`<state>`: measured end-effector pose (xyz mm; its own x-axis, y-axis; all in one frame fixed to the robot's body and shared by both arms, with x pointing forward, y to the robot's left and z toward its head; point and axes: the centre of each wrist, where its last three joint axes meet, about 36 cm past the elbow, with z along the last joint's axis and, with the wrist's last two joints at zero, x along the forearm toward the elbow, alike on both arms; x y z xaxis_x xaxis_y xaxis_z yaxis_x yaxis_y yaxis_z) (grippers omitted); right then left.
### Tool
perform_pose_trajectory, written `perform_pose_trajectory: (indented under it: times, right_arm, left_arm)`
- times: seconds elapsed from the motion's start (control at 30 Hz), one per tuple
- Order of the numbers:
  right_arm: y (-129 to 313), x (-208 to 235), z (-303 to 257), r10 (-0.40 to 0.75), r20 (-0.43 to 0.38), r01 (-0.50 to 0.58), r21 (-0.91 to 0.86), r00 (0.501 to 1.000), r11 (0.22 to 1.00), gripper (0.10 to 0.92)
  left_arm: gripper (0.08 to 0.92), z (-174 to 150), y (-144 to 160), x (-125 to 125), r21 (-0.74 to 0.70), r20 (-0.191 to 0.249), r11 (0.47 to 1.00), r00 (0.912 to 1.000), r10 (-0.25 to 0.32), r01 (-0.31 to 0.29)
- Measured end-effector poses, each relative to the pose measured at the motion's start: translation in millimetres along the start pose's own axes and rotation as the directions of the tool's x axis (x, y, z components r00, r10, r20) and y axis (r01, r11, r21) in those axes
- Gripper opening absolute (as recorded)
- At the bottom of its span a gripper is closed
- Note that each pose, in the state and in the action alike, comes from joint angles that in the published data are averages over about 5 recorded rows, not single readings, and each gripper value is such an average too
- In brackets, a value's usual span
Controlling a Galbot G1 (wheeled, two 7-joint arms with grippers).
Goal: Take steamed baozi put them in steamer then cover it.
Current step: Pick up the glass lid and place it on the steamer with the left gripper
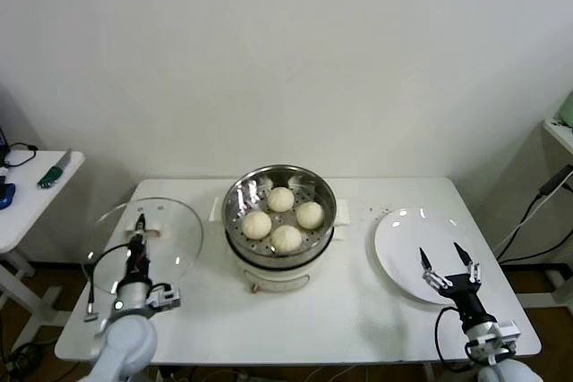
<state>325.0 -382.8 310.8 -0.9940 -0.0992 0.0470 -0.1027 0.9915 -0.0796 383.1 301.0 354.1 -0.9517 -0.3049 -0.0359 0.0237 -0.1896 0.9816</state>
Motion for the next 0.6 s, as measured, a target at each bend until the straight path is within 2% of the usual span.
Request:
perform_pose_trajectory:
  times: [0.27, 0.47, 0.6]
  right_arm:
    - [-4.6, -17.4, -5.0, -0.018, -0.004, 0.018, 0.026, 1.000, 1.000, 0.823]
    - [-6.4, -34.2, -7.3, -0.027, -0.011, 0.028, 0.049, 1.000, 0.998, 0.823]
    - [-6.7, -45.2, -7.6, -0.027, -0.011, 0.028, 0.060, 1.000, 0.998, 0.823]
  left_arm:
    - [0.146, -0.5, 54.2, 12.1, 0.028, -0.016, 0.994, 0.9948, -0.101, 0.101]
    - [0.146, -10.4, 87.9, 17.9, 0.043, 0.014, 0.988, 0.9885, -0.150, 0.150]
    - [0.146, -21.5, 107.1, 20.9, 0.053, 0.040, 0.986, 0.9864, -0.159, 0.157]
